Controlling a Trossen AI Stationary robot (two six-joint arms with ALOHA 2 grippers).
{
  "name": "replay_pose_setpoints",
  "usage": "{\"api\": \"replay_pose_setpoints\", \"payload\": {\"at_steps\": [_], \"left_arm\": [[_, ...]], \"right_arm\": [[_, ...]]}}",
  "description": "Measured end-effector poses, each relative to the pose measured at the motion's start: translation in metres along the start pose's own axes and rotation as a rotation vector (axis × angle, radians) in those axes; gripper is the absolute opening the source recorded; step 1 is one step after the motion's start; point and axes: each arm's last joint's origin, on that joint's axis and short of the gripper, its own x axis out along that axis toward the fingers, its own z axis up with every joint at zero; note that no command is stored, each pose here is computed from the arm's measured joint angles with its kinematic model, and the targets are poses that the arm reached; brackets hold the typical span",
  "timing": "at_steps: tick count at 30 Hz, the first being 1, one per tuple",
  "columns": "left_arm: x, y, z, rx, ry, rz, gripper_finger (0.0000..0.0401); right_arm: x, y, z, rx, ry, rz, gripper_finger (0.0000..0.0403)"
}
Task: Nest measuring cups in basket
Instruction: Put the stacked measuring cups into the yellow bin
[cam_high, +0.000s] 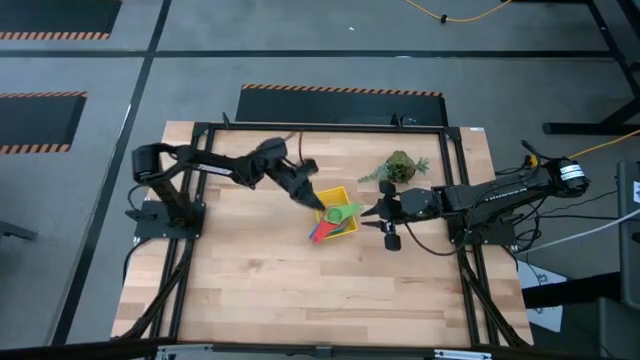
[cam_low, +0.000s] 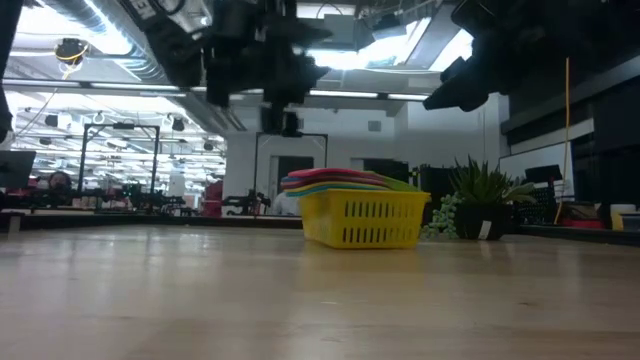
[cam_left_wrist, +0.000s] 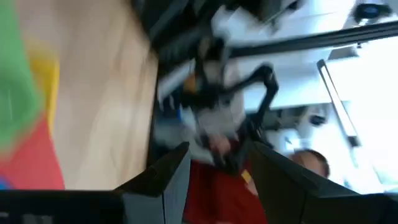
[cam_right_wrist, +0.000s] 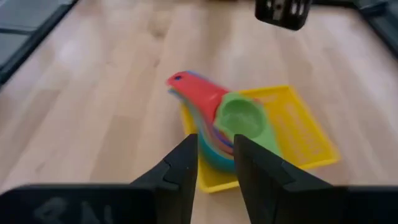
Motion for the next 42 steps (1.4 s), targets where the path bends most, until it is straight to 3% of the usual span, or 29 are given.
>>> {"api": "replay_pose_setpoints", "payload": {"at_steps": [5,9,16,20,26,33,42], "left_arm": [[-0.006,-0.021,0.001,0.362,-0.214,0.065,0.016],[-0.012,-0.022,-0.005,0.52,-0.293,0.274,0.016],[-0.039,-0.024,-0.034,0.524,-0.322,0.814,0.016],[-0.041,-0.03,-0.056,0.503,-0.295,0.971,0.016],[-0.022,-0.026,-0.082,0.511,-0.219,1.069,0.016],[0.008,-0.007,-0.101,0.519,-0.202,1.179,0.016],[0.039,0.025,-0.108,0.505,-0.18,1.169,0.016]], "right_arm": [[0.0,-0.004,0.003,0.012,-0.035,-0.062,0.0108],[0.0,-0.01,0.006,0.049,-0.049,-0.089,0.0108],[-0.005,-0.023,0.028,0.079,-0.075,-0.125,0.0108],[-0.008,-0.032,0.038,0.04,-0.096,-0.161,0.0108],[-0.004,-0.051,0.034,0.034,-0.048,-0.235,0.0108],[0.022,-0.064,0.015,0.048,0.087,-0.27,0.0108],[0.047,-0.065,-0.005,0.048,0.221,-0.259,0.0108]]}}
